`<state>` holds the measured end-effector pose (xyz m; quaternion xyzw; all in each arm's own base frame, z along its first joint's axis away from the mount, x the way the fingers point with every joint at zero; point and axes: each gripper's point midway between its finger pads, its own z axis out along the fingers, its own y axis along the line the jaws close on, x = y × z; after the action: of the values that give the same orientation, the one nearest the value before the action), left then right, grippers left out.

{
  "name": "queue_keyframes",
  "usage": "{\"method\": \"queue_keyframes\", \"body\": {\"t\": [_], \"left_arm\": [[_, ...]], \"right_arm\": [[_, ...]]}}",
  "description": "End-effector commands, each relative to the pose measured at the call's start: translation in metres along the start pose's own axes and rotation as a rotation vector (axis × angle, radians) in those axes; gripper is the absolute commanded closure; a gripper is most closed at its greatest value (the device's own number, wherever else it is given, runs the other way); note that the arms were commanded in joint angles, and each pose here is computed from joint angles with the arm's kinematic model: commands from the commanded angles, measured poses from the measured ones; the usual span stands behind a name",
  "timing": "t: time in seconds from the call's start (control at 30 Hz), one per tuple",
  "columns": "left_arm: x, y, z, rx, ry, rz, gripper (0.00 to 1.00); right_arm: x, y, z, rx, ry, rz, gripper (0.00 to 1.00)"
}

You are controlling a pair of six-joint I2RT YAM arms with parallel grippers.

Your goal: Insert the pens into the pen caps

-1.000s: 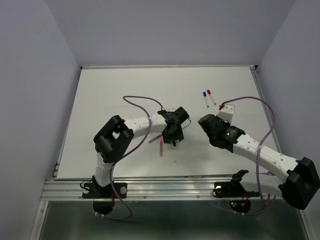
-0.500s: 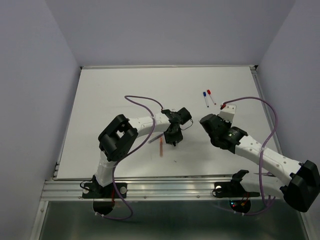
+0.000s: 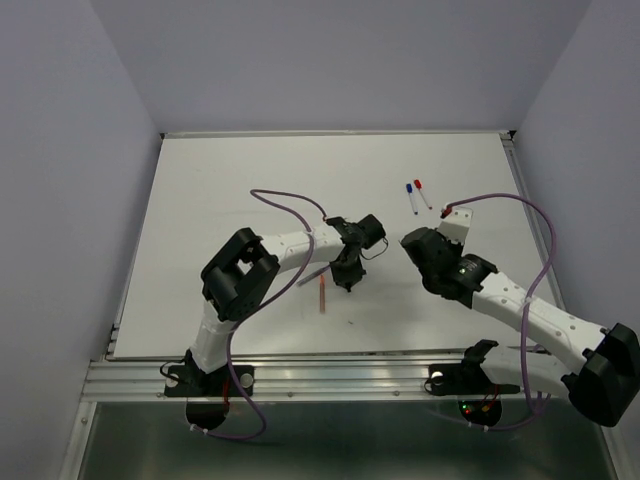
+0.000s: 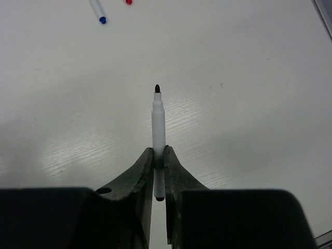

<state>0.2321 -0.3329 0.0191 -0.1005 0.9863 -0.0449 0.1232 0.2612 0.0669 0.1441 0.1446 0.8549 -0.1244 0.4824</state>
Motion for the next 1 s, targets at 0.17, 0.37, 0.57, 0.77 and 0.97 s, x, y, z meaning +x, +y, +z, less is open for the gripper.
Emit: {"method": "queue_keyframes", "body": {"t": [0.17, 0.37, 0.57, 0.77, 0.97], "left_arm": [[-0.023, -0.014, -0.01, 0.01, -0.093, 0.024, 1.0], [-0.094, -0.044, -0.091, 0.118, -0.356, 0.025, 1.0], [-0.158, -0.052, -0.189, 0.287, -0.606, -0.01, 1.0], [-0.176, -0.066, -0.242, 0.497, -0.697, 0.035, 1.0], [-0.176, -0.064, -0.265, 0.587, -0.71, 0.04, 1.0]], "right_arm": [[-0.02, 0.009, -0.008, -0.092, -0.056, 0.041, 0.99], [-0.035, 0.031, -0.029, -0.315, -0.096, 0.049, 0.99], [-0.033, 0.074, -0.071, -0.685, -0.064, -0.036, 0.99], [-0.038, 0.113, -0.108, -0.976, -0.066, -0.162, 0.99], [-0.053, 0.151, -0.13, -1.159, -0.103, -0.18, 0.99]]}}
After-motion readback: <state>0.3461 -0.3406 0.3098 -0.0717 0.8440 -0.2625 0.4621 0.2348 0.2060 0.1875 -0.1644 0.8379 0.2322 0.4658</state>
